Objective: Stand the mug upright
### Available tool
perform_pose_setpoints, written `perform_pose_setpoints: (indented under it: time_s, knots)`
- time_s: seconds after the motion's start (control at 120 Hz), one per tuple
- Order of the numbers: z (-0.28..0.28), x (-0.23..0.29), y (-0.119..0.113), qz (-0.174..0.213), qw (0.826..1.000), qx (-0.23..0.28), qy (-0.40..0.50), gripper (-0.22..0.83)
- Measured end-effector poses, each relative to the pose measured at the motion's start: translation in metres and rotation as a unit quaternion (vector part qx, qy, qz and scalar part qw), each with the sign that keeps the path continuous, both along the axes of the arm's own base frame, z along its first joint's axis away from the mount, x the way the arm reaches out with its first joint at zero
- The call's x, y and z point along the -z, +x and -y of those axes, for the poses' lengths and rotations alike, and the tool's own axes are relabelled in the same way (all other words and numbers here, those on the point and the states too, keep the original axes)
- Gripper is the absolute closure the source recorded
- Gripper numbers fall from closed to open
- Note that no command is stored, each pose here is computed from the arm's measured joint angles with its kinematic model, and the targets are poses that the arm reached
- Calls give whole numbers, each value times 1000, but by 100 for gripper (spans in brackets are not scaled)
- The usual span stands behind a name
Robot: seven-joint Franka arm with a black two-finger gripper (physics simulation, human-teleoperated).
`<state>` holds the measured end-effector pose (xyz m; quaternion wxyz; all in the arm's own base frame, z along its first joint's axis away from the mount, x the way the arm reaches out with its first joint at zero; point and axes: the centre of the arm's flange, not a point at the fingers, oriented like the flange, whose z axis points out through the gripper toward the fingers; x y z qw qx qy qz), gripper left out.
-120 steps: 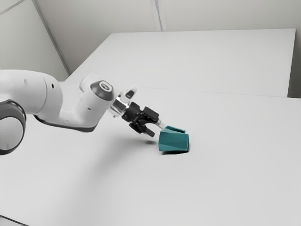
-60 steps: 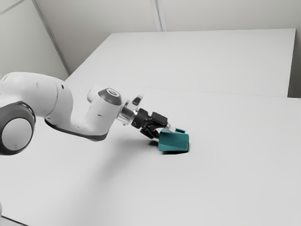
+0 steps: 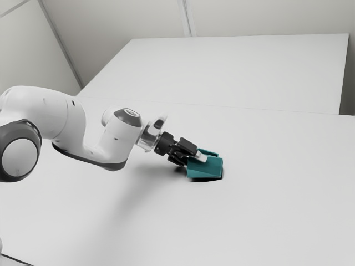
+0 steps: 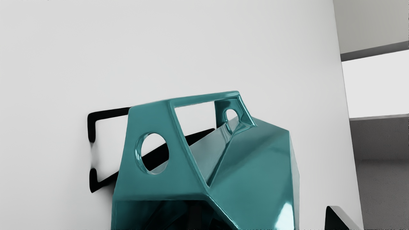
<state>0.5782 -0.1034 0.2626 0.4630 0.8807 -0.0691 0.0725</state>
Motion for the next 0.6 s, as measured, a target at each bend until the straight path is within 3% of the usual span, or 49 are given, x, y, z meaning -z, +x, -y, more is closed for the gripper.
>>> perform_pose_setpoints:
  time_s: [0.6]
  knots:
    - [5, -2, -4, 16, 999, 20, -21, 68]
